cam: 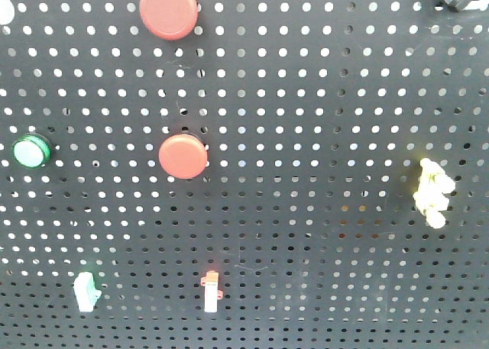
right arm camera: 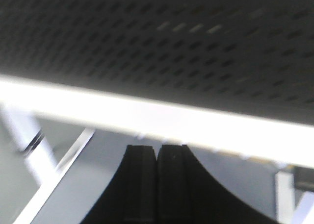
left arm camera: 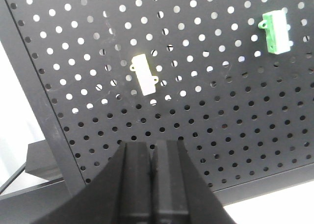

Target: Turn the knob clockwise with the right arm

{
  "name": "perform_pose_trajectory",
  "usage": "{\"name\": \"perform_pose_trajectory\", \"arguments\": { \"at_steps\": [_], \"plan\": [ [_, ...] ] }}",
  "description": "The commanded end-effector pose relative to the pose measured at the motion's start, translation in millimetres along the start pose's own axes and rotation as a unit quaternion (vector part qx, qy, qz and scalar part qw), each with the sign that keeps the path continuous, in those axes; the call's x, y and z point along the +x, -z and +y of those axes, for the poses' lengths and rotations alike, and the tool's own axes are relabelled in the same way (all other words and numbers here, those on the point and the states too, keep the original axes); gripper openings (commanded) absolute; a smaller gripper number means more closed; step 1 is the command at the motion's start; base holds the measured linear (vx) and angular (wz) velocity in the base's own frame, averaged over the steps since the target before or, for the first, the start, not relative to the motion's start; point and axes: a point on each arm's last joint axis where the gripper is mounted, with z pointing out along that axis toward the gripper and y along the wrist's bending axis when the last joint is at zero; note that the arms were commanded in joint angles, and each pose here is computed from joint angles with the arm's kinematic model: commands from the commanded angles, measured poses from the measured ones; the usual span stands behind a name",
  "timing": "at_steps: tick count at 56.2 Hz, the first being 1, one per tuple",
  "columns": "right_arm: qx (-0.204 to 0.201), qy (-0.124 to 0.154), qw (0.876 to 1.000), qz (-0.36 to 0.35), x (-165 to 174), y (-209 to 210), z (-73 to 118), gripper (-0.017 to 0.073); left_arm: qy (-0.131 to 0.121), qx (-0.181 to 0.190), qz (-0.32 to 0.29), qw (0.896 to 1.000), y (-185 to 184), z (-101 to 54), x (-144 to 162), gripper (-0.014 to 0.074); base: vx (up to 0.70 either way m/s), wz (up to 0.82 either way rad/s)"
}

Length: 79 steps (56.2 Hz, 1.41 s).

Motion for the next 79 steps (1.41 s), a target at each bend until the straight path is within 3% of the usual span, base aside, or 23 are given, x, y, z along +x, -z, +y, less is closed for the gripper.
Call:
{"name": "perform_pose_trajectory", "arguments": {
  "at_steps": [1,7,12,29,41,79],
  "plan": [
    [0.032,0.0,0.995,-0.093,-7.1,-1.4,-2.9,-0.0008,0.005,-0.003,-0.031,1.0,1.1,-1.6,2.9,-0.0006,0.0,0.0],
    [0.058,-0.005,0.989,-0.139,11.2,-13.7,-7.3,-0.0008,0.005,-0.003,-0.031,1.0,1.1,-1.6,2.9,-0.0006,0.0,0.0],
    [0.073,0.003,0.989,-0.127,12.0,-13.4,-8.9,-0.0008,0.005,-0.003,-0.031,1.0,1.1,-1.6,2.8,-0.0006,0.0,0.0],
    [0.07,-0.004,0.988,-0.138,10.4,-13.1,-8.5,-0.0008,0.005,-0.003,-0.031,1.0,1.1,-1.6,2.8,-0.0006,0.0,0.0],
    [0.064,-0.001,0.981,-0.185,2.2,-10.5,-7.3,-0.0008,0.005,-0.003,-0.031,1.0,1.1,-1.6,2.8,-0.0006,0.0,0.0],
    [0.065,0.001,0.981,-0.181,2.8,-10.7,-7.4,-0.0008,0.005,-0.003,-0.031,1.0,1.1,-1.6,2.8,-0.0006,0.0,0.0]
  ]
}}
